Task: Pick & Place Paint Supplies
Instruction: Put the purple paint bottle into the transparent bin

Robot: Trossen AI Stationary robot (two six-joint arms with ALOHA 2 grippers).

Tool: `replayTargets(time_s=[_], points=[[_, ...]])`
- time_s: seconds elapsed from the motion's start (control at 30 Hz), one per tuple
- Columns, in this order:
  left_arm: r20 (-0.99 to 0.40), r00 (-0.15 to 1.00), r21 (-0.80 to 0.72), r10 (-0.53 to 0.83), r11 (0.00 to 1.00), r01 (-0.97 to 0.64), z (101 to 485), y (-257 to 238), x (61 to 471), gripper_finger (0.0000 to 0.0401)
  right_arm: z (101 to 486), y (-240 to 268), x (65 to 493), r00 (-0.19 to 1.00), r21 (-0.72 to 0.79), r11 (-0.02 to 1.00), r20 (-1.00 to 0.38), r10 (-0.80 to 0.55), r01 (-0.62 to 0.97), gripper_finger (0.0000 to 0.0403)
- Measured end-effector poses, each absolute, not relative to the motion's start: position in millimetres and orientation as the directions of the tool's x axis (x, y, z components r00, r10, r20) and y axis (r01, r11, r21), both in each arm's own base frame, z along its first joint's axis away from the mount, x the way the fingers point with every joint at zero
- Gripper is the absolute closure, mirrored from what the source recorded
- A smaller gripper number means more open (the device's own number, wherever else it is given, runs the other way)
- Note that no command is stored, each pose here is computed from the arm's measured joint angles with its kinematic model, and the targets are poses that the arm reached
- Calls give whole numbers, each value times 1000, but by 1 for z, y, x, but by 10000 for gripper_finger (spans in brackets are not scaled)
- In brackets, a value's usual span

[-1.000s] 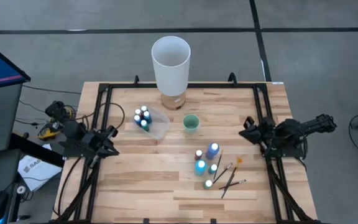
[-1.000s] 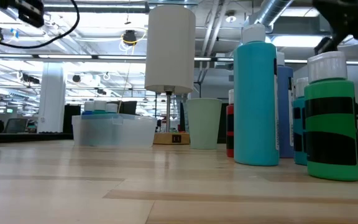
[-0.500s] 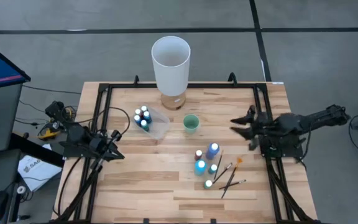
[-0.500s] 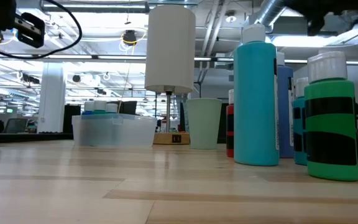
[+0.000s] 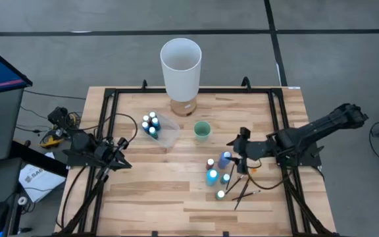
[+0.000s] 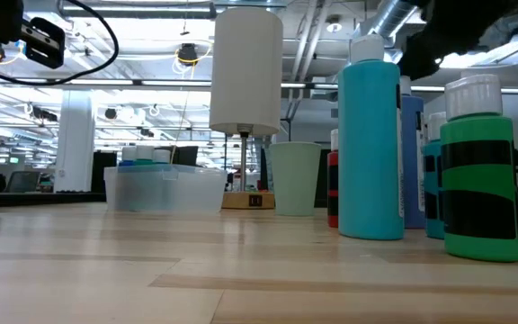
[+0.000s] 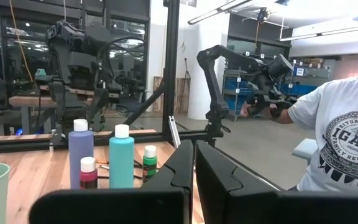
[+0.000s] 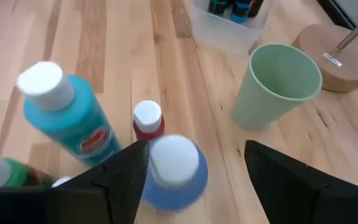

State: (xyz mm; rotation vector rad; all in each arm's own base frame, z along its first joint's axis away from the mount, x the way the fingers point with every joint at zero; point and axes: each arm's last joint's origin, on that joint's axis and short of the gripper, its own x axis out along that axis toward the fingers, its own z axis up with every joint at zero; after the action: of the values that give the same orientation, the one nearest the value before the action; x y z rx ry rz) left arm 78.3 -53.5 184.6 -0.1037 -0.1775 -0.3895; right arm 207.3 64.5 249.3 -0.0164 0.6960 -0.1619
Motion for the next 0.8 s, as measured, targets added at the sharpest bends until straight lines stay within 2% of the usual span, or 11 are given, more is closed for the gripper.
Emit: replayTargets(time_s=[0.4, 0.6, 0.8], points=[[194, 910, -67, -367, 920, 386, 185, -53, 78, 399, 248, 67, 211, 753, -23, 986, -643, -139, 163, 143], [194, 909, -67, -368, 920, 387, 185, -53, 78, 399, 226, 72, 213, 677, -36, 985, -722, -143, 170, 143], [193, 909, -67, -368, 920, 387, 185, -54, 78, 399, 222, 72, 221, 692, -48, 986, -707, -145, 159, 143]])
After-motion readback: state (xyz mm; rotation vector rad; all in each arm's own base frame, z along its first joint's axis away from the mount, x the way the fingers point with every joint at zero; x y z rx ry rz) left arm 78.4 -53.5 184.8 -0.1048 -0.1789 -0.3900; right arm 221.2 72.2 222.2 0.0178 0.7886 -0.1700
